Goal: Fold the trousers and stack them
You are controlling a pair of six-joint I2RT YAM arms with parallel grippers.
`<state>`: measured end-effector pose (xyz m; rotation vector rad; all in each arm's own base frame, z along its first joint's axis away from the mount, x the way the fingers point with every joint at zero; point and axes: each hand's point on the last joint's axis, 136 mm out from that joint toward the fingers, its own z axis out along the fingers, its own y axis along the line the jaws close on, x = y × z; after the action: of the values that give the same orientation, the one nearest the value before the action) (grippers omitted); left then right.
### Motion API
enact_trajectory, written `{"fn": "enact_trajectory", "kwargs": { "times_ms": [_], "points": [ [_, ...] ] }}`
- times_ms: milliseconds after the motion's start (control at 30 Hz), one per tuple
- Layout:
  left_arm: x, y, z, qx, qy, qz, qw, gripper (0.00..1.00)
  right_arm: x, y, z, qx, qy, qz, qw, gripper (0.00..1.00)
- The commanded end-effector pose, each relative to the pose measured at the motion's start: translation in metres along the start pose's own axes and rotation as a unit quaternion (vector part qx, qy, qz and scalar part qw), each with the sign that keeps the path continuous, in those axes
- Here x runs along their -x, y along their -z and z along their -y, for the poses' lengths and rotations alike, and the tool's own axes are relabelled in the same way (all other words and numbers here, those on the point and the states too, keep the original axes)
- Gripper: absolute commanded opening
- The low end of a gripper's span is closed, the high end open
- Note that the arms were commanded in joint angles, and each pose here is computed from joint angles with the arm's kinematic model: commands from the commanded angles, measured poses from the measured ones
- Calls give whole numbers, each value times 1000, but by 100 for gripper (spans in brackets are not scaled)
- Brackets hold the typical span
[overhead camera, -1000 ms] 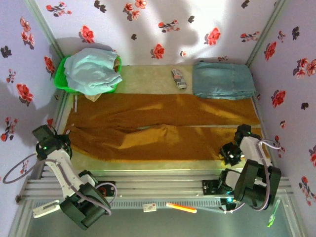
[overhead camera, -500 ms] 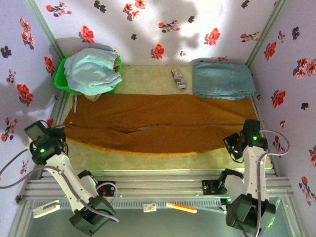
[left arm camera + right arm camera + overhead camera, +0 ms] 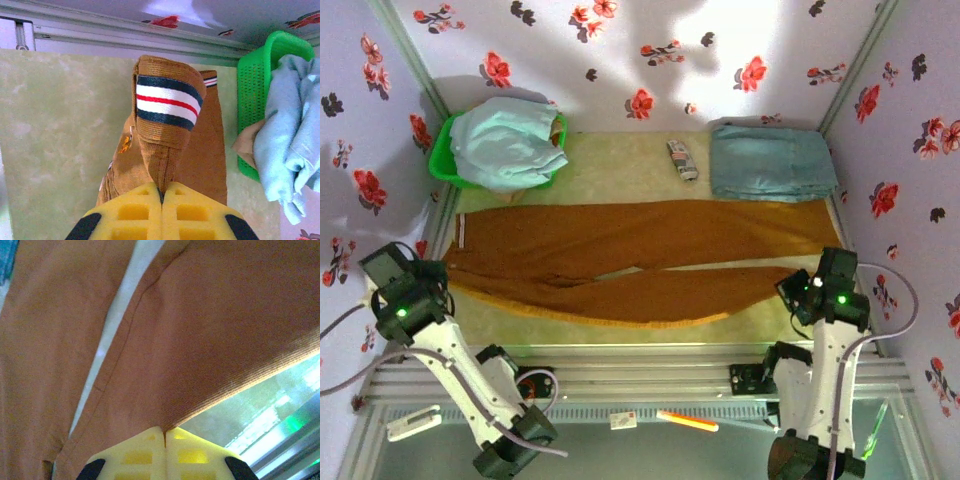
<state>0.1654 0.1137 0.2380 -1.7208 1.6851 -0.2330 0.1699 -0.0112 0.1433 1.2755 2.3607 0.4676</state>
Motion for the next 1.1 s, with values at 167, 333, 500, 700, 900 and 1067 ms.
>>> {"fn": "enact_trajectory", "kwargs": {
  "times_ms": [167, 333, 500, 700, 900, 1067],
  "points": [
    [52, -24, 81, -69, -7, 36, 997, 0, 85, 20, -84, 79, 60, 93, 991, 0],
    [44, -67, 125, -56, -61, 15, 996, 0, 119, -20, -110, 75, 61, 71, 993, 0],
    [30, -115, 139, -21, -88, -7, 996, 0, 142, -70, -137, 57, 78, 47, 994, 0],
    [26, -150, 156, -3, -127, -9, 992, 0, 163, -111, -161, 17, 115, 15, 993, 0],
    [6, -192, 186, 10, -203, -38, 978, 0, 167, -151, -162, -18, 132, -26, 991, 0],
    [-15, -225, 181, 38, -219, -47, 974, 0, 163, -183, -158, -35, 134, -47, 989, 0]
  ]
}}
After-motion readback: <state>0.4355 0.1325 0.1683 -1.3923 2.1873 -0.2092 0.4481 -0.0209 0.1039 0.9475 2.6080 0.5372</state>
